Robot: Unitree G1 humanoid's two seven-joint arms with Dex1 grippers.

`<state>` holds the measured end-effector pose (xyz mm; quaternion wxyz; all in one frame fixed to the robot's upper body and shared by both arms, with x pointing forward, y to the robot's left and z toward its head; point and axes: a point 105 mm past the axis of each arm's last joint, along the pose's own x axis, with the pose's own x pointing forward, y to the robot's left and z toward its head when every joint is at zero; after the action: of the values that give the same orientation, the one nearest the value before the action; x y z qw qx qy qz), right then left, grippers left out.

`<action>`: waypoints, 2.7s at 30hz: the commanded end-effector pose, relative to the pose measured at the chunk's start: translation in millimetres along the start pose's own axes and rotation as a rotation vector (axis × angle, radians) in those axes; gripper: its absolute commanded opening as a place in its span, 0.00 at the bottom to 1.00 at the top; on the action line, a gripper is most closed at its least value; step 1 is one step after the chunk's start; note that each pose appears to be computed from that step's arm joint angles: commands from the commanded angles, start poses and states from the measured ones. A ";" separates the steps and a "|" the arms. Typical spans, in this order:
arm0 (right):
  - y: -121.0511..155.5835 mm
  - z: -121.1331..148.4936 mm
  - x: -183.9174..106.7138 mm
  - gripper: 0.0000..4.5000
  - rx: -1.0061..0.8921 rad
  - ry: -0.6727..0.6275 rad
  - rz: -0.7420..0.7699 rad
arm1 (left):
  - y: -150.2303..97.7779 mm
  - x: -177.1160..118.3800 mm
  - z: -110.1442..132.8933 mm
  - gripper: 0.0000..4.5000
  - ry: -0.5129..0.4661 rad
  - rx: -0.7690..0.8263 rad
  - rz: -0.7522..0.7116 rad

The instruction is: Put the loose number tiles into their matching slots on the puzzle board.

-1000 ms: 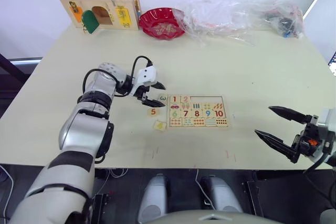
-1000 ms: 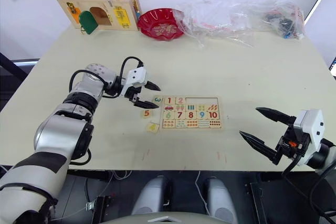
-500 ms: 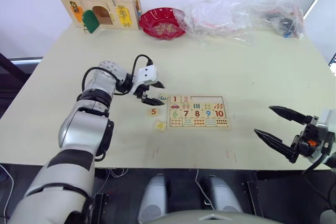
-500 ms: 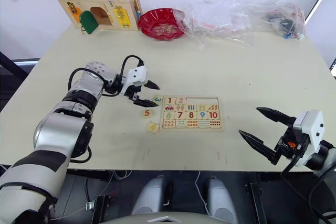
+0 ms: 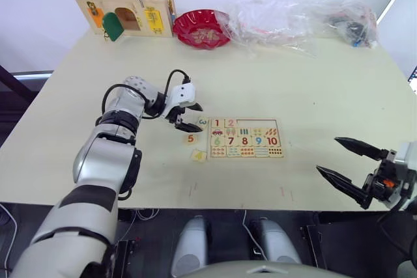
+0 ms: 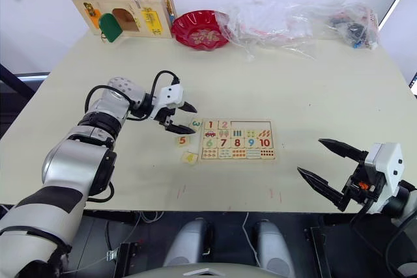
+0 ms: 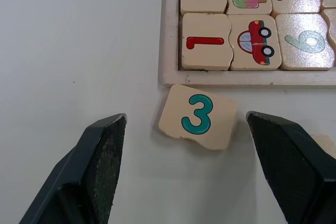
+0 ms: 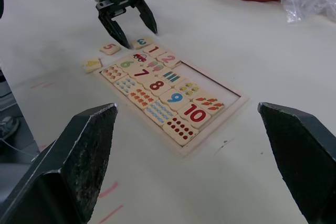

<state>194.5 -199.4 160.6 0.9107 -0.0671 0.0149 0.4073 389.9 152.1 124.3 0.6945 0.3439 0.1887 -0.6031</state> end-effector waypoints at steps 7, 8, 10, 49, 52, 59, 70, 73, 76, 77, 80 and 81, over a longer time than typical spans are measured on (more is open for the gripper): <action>4.5 13.0 -3.5 1.00 -0.049 -0.036 -0.008 | -0.3 -6.8 0.8 0.87 -0.008 0.018 -0.007; 4.8 12.9 -3.5 1.00 -0.049 -0.036 -0.009 | -0.7 -7.0 0.3 0.87 -0.007 0.018 -0.008; 4.8 12.2 -3.1 1.00 -0.046 -0.035 -0.009 | -0.8 -7.3 0.1 0.87 -0.008 0.024 -0.006; -0.8 11.1 -1.3 1.00 -0.053 -0.039 -0.010 | -4.0 -0.3 0.1 0.57 -0.049 0.012 -0.004; -0.5 10.7 -1.4 1.00 -0.052 -0.039 -0.011 | -5.0 1.1 -0.4 0.57 -0.051 0.006 -0.010; 0.3 9.4 -0.9 1.00 -0.048 -0.039 -0.015 | -4.1 -4.0 0.3 0.34 -0.088 -0.020 0.003; 7.3 8.7 0.9 1.00 -0.042 -0.047 0.010 | 5.7 -64.4 -5.0 0.34 -0.200 -0.140 0.168; 4.8 6.5 6.5 1.00 -0.084 -0.042 0.003 | -3.2 -79.6 -8.3 0.34 -0.212 -0.186 0.246; 6.3 9.3 14.4 1.00 -0.100 -0.097 0.014 | -15.1 -85.3 -10.9 0.34 -0.190 -0.278 0.347; 6.4 11.0 17.3 1.00 -0.092 -0.126 0.019 | -20.8 -85.9 -9.3 0.34 -0.196 -0.322 0.377; 9.2 14.4 23.0 1.00 -0.078 -0.178 0.067 | -40.2 -85.3 -3.0 0.34 -0.198 -0.441 0.462; 10.6 14.4 24.8 1.00 -0.068 -0.180 0.097 | -44.2 -86.4 -6.1 0.34 -0.156 -0.479 0.528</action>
<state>205.7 -176.1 164.8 0.8963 -0.0597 -0.0610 0.4351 335.0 215.5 146.9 0.8745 0.1562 0.1928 -0.4168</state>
